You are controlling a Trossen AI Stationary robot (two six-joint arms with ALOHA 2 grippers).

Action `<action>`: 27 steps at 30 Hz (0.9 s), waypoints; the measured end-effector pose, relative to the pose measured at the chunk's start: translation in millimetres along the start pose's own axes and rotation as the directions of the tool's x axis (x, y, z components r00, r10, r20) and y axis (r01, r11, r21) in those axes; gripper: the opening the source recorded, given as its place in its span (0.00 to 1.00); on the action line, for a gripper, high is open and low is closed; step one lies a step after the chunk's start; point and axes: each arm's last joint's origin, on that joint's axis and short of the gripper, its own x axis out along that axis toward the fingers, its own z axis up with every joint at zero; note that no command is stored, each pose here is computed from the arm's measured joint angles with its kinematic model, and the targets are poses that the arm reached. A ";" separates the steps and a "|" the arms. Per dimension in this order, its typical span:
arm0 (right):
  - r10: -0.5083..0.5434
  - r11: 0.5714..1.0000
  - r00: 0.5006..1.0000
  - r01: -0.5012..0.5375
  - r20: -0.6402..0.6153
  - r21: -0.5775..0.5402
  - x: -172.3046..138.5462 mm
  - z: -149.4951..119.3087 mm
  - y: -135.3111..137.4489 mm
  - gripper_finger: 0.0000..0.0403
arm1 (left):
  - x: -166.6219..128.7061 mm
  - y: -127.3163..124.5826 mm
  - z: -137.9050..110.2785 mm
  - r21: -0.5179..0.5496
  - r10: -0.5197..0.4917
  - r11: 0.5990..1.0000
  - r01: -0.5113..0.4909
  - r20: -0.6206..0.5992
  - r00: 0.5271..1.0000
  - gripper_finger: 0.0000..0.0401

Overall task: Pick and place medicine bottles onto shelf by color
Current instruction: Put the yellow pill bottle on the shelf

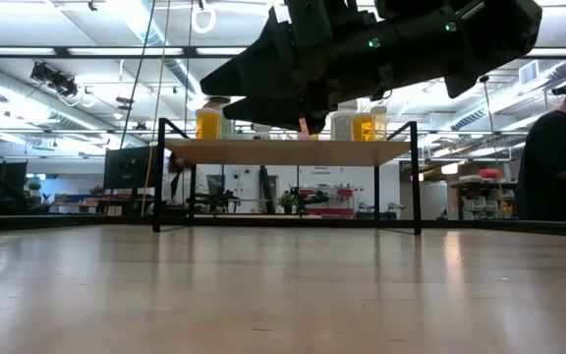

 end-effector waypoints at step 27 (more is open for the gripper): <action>0.010 1.000 1.000 -0.009 -0.008 0.018 -1.4 -1.2 3.7 0.74 | -15.2 3.5 6.2 0.097 -0.097 0.991 0.088 0.087 0.991 0.33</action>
